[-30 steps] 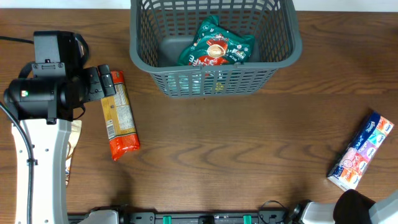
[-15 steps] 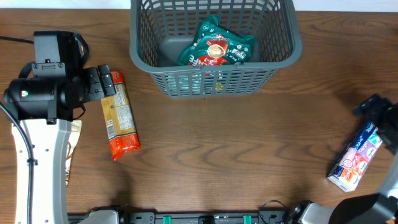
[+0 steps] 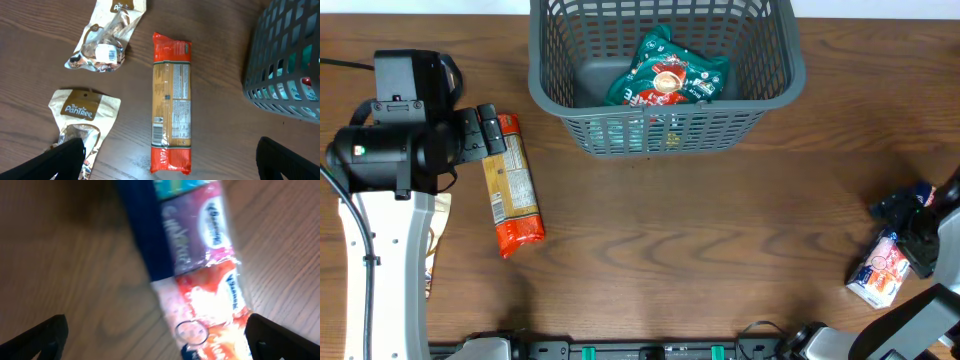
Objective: Pack container
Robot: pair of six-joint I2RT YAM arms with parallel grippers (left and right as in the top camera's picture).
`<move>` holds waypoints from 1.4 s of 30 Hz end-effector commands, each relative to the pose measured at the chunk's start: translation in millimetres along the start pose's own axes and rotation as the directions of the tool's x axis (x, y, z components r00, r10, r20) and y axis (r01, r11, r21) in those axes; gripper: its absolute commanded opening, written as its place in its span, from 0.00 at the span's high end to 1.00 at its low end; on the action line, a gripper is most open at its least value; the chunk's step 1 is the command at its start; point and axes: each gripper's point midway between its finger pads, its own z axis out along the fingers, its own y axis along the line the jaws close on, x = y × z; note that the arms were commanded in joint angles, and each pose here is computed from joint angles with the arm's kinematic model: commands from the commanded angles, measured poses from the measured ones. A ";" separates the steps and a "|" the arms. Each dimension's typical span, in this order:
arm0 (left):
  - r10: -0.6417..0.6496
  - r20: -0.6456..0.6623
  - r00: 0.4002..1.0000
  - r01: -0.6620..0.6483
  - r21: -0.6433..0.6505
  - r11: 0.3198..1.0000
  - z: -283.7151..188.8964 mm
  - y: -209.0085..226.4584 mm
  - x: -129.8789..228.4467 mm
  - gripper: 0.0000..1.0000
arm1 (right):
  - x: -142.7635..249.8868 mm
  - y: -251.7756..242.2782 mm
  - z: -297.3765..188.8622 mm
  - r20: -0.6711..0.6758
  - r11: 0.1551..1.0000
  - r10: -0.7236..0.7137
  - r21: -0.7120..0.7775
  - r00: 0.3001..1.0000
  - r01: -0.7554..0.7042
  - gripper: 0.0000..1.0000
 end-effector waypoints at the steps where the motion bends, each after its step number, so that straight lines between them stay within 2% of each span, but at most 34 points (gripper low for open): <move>1: 0.000 0.002 1.000 0.000 -0.004 1.000 -0.9 2.1 -0.4 0.01 | -2.0 -12.8 8.8 0.001 1.000 0.015 0.011 1.000 -0.015 0.01; 11: 0.000 0.002 1.000 0.000 -0.004 1.000 -0.9 2.1 -0.4 0.01 | -21.6 -12.3 47.9 0.020 1.000 0.003 0.009 1.000 -0.003 0.01; 18: -0.011 0.001 1.000 0.011 -0.004 1.000 -0.9 2.1 -0.3 0.01 | -24.8 -9.7 83.7 -0.020 0.997 -0.073 0.019 0.997 0.073 0.01; 22: -0.012 0.001 1.000 0.012 -0.004 1.000 -0.9 2.1 -0.3 0.01 | -20.0 -9.9 98.0 -0.056 0.996 -0.080 0.022 0.995 0.082 0.06; 24: -0.012 0.001 1.000 0.012 -0.004 1.000 -0.9 2.1 -0.3 0.01 | -17.9 -8.8 102.7 -0.069 0.996 -0.086 0.016 0.994 0.088 0.17; 29: -0.019 0.002 1.000 0.019 -0.004 1.000 -0.9 2.1 -0.4 0.01 | -20.0 1.7 103.5 -0.061 0.996 -0.087 -0.040 0.994 0.085 0.69; 30: -0.019 0.002 1.000 0.019 -0.004 1.000 -0.9 2.1 -0.4 0.01 | -20.2 5.6 102.5 -0.061 0.995 -0.088 -0.061 0.994 0.084 0.89; 31: -0.019 0.001 1.000 0.019 -0.004 1.000 -0.9 2.1 -0.3 0.01 | -20.4 11.3 101.1 -0.062 0.992 -0.090 -0.091 0.994 0.084 0.99; 34: -0.018 -0.003 1.000 0.018 -0.005 1.000 -0.9 2.4 0.8 0.01 | -23.8 33.1 91.3 -0.051 0.977 -0.112 -0.189 0.992 0.100 0.99; 37: -0.018 -0.005 1.000 0.018 -0.005 1.000 -0.9 2.5 1.4 0.01 | -33.7 66.0 64.7 0.005 0.937 -0.184 -0.301 0.983 0.177 0.99; 39: -0.018 -0.005 1.000 0.018 -0.005 1.000 -0.9 2.5 1.4 0.01 | -44.4 90.7 37.2 0.075 0.903 -0.241 -0.350 0.968 0.252 0.99; 42: -0.018 -0.005 1.000 0.018 -0.005 1.000 -0.9 2.5 1.4 0.01 | -60.4 132.5 -21.3 0.229 0.833 -0.346 -0.371 0.910 0.411 0.99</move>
